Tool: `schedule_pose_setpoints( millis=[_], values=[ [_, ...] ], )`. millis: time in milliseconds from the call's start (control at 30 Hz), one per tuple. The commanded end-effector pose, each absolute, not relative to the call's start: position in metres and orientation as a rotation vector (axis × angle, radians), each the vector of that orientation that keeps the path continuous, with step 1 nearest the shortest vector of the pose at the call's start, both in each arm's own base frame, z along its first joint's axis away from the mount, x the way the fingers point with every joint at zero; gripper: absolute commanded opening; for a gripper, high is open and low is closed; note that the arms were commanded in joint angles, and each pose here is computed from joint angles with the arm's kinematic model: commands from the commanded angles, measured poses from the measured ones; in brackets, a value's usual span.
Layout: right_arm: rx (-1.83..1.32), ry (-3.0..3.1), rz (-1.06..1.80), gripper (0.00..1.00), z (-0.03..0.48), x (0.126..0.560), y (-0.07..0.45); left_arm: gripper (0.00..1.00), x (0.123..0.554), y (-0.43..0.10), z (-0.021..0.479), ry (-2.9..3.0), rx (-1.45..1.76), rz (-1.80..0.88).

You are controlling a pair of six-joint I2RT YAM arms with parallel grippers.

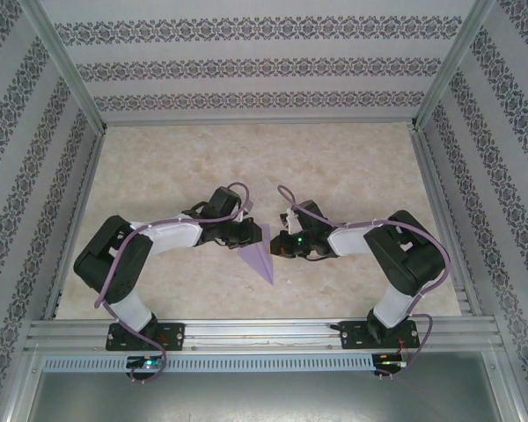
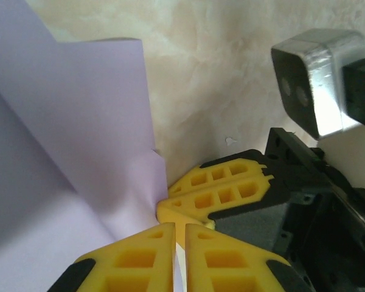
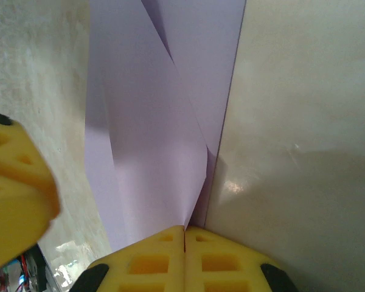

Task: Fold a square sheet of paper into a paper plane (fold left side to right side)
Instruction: Fourth fold the wing at the center of the table.

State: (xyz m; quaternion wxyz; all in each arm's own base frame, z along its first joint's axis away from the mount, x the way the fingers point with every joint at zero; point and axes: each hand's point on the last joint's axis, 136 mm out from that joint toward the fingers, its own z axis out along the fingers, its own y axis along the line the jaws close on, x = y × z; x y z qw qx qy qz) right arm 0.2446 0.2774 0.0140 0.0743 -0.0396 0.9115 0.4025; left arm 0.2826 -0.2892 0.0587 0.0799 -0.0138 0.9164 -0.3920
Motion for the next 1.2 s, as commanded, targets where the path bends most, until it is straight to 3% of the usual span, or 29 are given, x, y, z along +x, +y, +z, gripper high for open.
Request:
schedule_pose_setpoints(
  millis=[0, 1167],
  values=[
    [-0.063, 2.907, 0.941, 0.0, -0.037, 0.227, 0.25, 0.11, 0.287, -0.304, 0.064, 2.714, 0.006, -1.24],
    [-0.084, 2.948, 0.868, 0.0, -0.045, 0.223, 0.245, 0.09, 0.274, -0.273, 0.003, 2.878, -0.115, -0.985]
  ],
)
